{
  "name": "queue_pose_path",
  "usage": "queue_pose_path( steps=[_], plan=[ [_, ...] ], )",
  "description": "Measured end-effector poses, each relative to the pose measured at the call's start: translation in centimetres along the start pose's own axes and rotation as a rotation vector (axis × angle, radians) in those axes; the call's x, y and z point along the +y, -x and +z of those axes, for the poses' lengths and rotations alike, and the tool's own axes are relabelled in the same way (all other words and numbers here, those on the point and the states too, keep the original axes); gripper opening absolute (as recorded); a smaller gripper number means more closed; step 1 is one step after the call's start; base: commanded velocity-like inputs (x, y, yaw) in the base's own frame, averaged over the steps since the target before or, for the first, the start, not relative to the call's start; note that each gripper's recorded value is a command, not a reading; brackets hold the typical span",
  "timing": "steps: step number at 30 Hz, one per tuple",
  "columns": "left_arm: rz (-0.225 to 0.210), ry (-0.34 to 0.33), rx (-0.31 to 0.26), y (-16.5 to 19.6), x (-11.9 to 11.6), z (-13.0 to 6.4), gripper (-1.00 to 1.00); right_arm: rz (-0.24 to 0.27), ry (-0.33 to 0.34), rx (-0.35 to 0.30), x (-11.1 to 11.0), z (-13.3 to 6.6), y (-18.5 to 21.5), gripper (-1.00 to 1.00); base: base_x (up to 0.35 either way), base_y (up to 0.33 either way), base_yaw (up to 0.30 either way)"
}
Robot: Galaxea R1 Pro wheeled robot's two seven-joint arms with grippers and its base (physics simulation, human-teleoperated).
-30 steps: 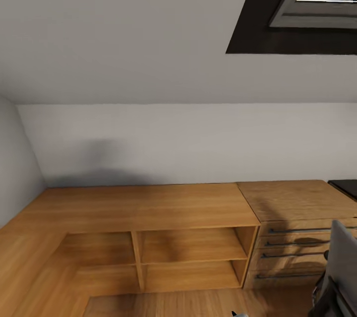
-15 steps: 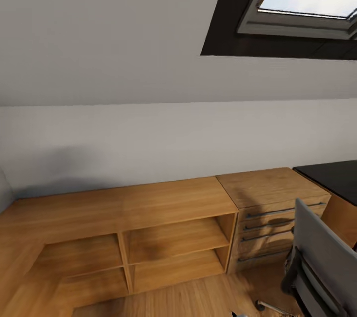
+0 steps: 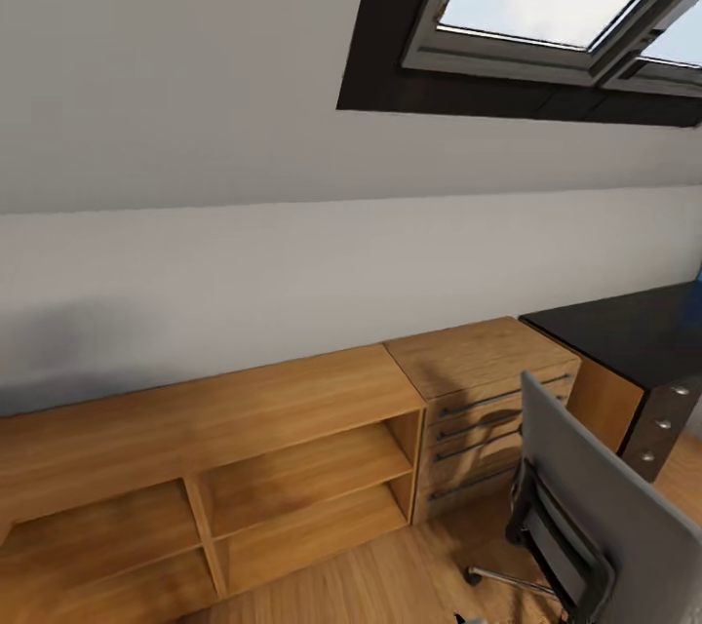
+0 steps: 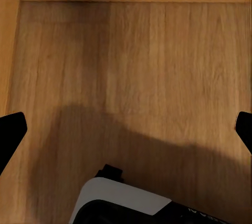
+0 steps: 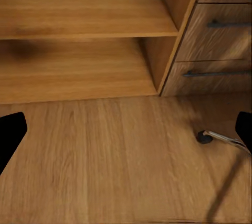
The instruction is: In the bedroom, organize the workspace by keeping the computer under the desk, ensuring the monitor is on the desk, placing the keyboard on the desk next to the monitor, placing the mouse on the desk next to the keyboard, moving the folder from the swivel chair onto the desk next to the mouse, stacking the notebook on top of the folder with the pen on top of the notebook, and positioning the swivel chair next to the desk.
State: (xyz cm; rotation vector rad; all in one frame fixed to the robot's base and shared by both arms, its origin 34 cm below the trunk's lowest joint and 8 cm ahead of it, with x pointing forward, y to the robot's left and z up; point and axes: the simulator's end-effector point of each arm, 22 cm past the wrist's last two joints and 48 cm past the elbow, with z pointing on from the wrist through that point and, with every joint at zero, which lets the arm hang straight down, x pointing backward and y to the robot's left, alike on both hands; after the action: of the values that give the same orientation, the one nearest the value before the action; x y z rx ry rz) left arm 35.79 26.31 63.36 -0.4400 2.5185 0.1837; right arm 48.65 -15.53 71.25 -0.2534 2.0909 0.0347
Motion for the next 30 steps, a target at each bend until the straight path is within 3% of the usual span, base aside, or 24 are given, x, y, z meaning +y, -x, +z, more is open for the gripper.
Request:
queue_pose_path(
  steps=[30],
  plan=[
    [0.000,0.000,0.000,0.01,0.00,0.00,1.00,0.000,0.000,-0.001,0.00,0.00,0.02,1.00,0.000,0.000,-0.300]
  ],
)
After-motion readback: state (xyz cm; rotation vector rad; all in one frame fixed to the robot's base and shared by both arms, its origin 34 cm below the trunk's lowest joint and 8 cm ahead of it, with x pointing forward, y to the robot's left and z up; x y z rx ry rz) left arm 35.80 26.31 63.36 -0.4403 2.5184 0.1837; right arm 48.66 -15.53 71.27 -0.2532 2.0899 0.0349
